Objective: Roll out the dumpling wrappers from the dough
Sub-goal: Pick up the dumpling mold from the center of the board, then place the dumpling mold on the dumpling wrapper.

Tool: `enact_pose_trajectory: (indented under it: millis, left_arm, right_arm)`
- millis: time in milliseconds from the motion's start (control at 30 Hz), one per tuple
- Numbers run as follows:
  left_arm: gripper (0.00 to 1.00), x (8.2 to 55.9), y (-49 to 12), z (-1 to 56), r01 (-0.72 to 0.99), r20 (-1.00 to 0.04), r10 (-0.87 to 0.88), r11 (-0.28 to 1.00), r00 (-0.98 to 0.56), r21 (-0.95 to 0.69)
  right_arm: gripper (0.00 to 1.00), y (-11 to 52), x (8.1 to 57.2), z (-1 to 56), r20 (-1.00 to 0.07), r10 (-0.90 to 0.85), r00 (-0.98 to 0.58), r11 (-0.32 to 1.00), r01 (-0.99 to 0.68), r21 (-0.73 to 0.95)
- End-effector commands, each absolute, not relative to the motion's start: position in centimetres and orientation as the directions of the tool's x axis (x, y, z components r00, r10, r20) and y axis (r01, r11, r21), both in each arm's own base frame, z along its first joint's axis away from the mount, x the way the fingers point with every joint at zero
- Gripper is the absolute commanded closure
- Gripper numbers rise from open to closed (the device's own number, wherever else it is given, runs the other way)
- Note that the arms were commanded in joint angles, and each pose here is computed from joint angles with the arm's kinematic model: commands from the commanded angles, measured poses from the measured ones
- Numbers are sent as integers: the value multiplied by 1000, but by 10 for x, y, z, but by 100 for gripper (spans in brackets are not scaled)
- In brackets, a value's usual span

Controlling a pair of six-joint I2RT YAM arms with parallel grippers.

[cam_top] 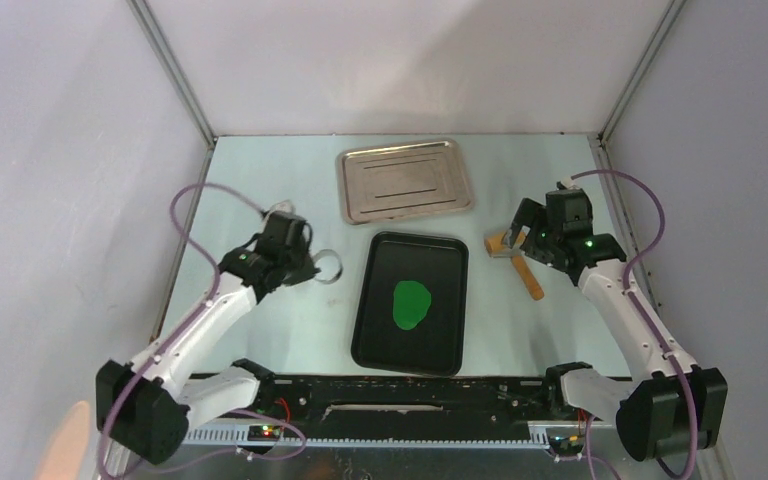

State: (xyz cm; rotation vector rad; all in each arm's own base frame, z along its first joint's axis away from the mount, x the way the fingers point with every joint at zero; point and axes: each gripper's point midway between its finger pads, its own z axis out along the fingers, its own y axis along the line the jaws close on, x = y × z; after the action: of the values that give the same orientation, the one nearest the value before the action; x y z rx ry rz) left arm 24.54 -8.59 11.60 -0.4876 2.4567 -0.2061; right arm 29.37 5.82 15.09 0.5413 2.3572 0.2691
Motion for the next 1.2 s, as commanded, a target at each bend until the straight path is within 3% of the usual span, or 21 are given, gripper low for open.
enact_pose_trajectory:
  millis: [0,200,433,1167]
  left_arm:
    - [100,244,-155,142,9,-580,-129,973,-804,-229]
    - [100,237,-235,138,239,-567,55,937,-822,-256]
    - [100,225,-288,115,366,-537,180,892,-824,-263]
    - [100,240,-305,70,350,-498,203,910,-843,-221]
  right_arm:
    - [6,68,295,167,-628,407,-663,912,255,321]
    - [5,64,288,164,-611,425,-668,905,291,311]
    - [5,61,284,163,-608,427,-669,904,293,313]
    - [5,55,279,159,-594,448,-668,894,318,316]
